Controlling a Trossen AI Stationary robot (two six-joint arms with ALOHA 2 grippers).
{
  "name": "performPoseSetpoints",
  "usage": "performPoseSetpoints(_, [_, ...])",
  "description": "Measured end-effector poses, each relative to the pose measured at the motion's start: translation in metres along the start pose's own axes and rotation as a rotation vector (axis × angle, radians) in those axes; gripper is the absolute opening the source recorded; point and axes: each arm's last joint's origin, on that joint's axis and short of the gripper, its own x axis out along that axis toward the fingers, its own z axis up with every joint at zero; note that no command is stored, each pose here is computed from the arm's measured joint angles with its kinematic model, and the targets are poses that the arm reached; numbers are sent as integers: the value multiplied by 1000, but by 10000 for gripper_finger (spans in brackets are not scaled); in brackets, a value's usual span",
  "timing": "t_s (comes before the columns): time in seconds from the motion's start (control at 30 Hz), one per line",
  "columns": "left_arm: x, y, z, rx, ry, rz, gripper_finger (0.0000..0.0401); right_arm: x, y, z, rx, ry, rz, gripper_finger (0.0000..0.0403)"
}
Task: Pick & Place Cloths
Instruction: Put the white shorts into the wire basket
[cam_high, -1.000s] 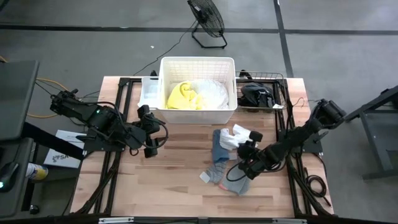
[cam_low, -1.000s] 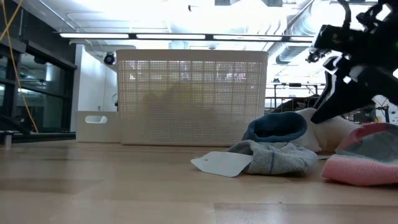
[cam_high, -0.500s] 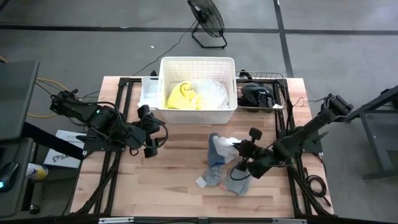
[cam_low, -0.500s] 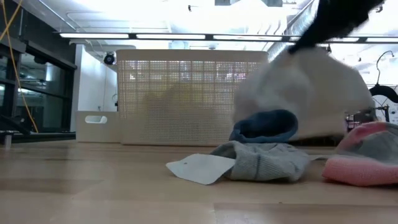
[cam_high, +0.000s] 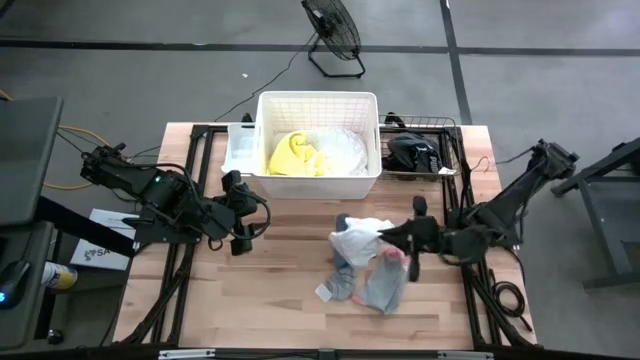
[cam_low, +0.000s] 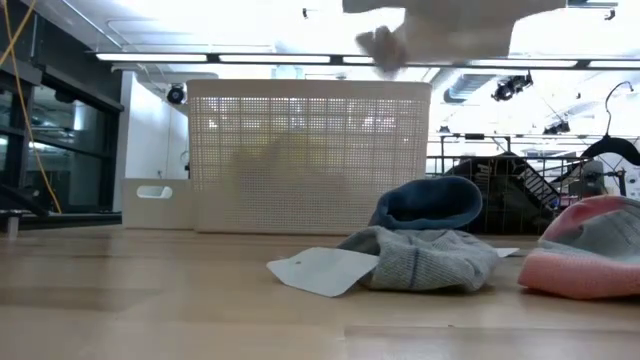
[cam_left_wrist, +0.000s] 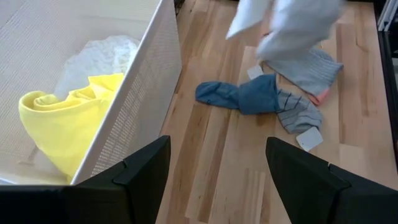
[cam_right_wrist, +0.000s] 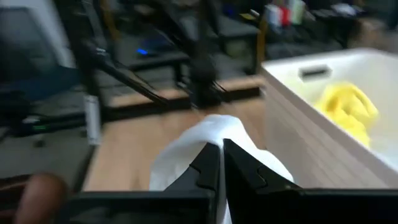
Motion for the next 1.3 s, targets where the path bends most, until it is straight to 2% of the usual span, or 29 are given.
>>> performPoseSetpoints(0.17, [0,0,0,0,0,0,257,-13,5,16,-89,-90,157,4])
performPoseSetpoints(0.43, [0,0,0,4,0,-1,257,-28,2,32,-149,-194,257,4])
performPoseSetpoints(0.6, [0,0,0,5,0,-1,257,-35,-4,38,-152,-222,264,4])
performPoseSetpoints(1.0, [0,0,0,3,0,0,257,-56,-15,51,-145,-276,539,4])
performPoseSetpoints(1.3, [0,0,0,3,0,0,257,-66,-23,49,-198,-242,630,4])
